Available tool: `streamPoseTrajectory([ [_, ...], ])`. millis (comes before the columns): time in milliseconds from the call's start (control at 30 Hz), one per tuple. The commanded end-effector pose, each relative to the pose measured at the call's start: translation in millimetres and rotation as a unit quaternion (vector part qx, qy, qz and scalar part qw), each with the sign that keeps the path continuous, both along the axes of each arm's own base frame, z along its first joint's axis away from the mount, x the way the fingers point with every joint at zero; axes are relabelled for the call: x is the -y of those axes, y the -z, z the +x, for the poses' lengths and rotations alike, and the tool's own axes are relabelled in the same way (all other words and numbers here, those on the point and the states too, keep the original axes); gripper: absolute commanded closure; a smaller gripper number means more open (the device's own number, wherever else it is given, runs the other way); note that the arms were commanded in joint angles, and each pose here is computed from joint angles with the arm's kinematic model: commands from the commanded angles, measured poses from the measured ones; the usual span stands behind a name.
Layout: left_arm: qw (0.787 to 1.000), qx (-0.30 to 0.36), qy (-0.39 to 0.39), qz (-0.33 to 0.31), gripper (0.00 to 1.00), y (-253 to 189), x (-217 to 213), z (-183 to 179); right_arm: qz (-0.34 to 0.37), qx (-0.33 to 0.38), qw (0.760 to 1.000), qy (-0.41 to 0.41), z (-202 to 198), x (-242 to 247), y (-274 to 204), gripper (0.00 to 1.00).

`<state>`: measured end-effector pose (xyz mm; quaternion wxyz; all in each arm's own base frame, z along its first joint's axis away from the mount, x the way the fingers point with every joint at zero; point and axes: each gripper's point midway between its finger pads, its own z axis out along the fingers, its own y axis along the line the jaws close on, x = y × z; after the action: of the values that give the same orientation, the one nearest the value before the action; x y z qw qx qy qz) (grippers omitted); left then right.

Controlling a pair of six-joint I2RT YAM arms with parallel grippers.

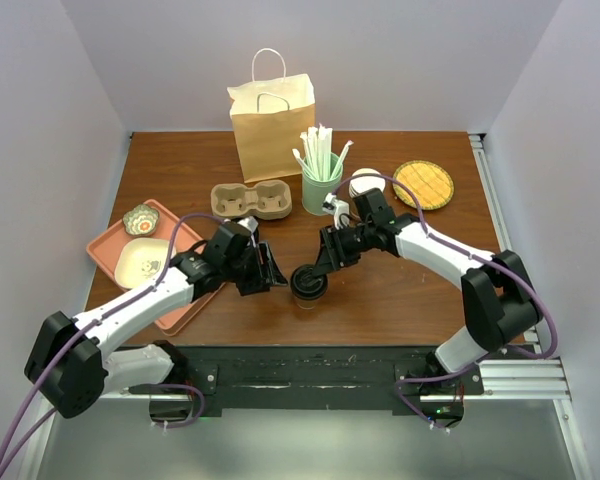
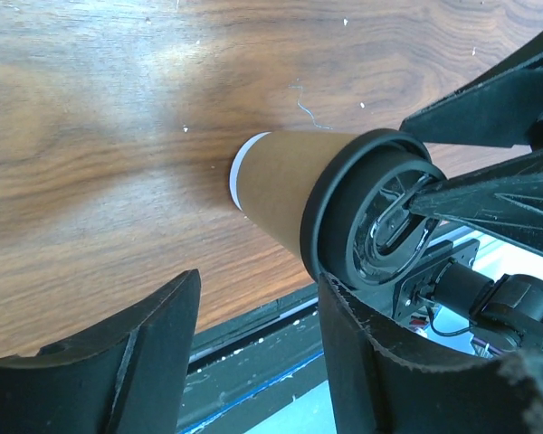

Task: Pack the takeout coffee

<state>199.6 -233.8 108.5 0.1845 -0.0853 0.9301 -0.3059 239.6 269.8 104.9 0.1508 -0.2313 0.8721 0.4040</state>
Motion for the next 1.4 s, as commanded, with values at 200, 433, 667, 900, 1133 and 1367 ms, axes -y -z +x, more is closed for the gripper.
streamPoseTrajectory([
  [200,0.997,0.067,0.044,-0.018,0.35,-35,21,26,0.046,0.007,0.998,-0.04,1,-14,-43,0.37],
  [433,0.992,0.083,0.099,-0.019,0.29,-31,36,33,0.027,0.021,0.999,-0.015,4,-6,-64,0.34],
  [667,0.987,0.094,0.129,-0.024,0.28,-24,41,31,0.009,0.014,1.0,0.019,-7,11,-63,0.37],
  [900,0.988,0.075,0.135,-0.024,0.38,-6,40,24,0.007,-0.014,1.0,0.026,-25,21,-45,0.5],
  [1133,0.989,0.067,0.132,-0.013,0.43,6,34,21,0.0,-0.037,0.999,0.023,-35,25,-27,0.54],
  [1367,0.99,0.058,0.131,-0.003,0.44,15,30,17,-0.007,-0.049,0.998,0.026,-36,27,-17,0.58],
])
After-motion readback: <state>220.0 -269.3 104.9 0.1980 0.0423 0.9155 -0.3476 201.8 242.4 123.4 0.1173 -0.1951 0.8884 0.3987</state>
